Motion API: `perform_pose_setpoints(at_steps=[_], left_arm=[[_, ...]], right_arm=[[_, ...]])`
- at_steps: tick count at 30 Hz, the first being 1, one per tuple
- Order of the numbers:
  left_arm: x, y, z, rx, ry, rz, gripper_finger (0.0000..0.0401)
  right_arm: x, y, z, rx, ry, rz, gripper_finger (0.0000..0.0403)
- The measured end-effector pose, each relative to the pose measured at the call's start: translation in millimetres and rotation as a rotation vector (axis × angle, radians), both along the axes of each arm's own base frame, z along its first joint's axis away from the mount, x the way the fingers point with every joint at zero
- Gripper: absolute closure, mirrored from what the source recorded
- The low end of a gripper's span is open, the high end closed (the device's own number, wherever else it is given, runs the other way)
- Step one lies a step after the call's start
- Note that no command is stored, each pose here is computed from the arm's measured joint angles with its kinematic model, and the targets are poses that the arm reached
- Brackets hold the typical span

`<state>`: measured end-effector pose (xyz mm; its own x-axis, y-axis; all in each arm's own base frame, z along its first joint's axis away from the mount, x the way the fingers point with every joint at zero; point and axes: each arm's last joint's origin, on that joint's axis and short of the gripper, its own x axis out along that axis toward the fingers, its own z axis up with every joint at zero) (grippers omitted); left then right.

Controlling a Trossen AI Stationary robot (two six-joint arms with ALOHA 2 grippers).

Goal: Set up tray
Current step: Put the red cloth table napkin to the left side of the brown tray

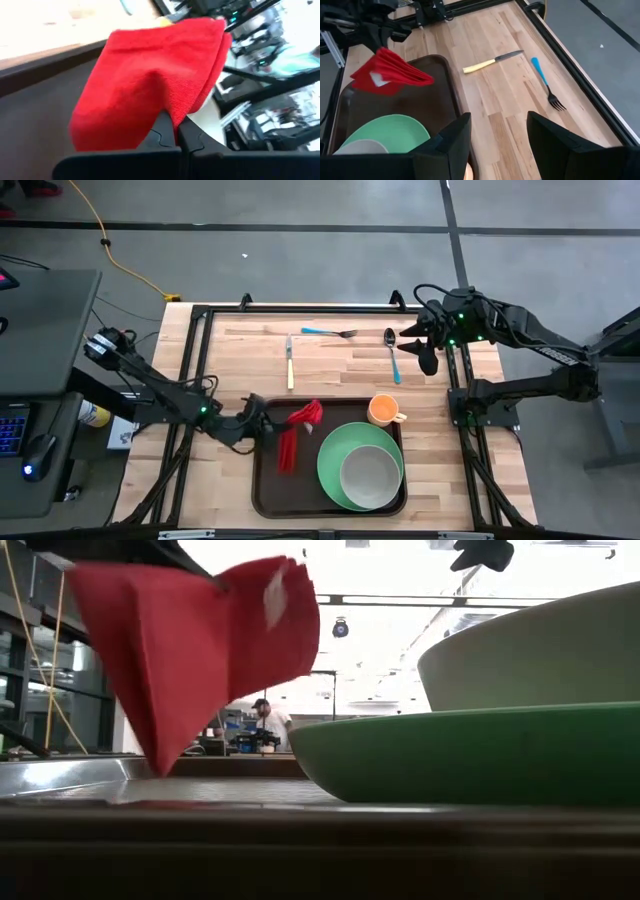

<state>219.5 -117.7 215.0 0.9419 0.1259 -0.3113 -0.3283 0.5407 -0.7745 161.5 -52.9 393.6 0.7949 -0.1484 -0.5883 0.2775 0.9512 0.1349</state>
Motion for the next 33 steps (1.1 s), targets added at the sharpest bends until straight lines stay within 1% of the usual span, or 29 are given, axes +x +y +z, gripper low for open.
perform_pose_setpoints(at_steps=[5,11,15,17,19,21,24,27,30,33], left_arm=[[-9,-13,-2,-0.002,-0.023,-0.028,0.0388],[-26,-17,-22,-0.075,-0.031,-0.002,0.0388],[-32,-16,-29,-0.113,-0.088,0.008,0.0388],[-33,-16,-28,-0.118,-0.122,-0.012,0.0388],[-32,-17,-25,-0.114,-0.153,-0.049,0.0388],[-31,-18,-27,-0.119,-0.149,-0.064,0.0388],[-27,-22,-38,-0.137,-0.12,-0.068,0.0388],[-20,-29,-50,-0.181,-0.136,-0.077,0.0388],[-11,-36,-59,-0.222,-0.205,-0.071,0.0388],[1,-45,-68,-0.238,-0.256,-0.063,0.0388]], right_arm=[[0,0,0,-0.005,0.001,0.004,0.0233],[0,0,0,-0.005,0.001,0.004,0.0233],[0,0,0,-0.002,0.0,0.001,0.0233],[0,0,0,-0.001,0.0,0.001,0.0233],[0,0,0,0.0,0.0,0.0,0.0233],[0,0,0,0.0,0.0,0.0,0.0233],[0,0,0,0.001,0.0,-0.001,0.0233],[0,0,0,0.008,-0.001,-0.006,0.0233],[0,0,0,0.009,-0.002,-0.007,0.0233],[0,0,0,0.009,-0.001,-0.007,0.0233]])
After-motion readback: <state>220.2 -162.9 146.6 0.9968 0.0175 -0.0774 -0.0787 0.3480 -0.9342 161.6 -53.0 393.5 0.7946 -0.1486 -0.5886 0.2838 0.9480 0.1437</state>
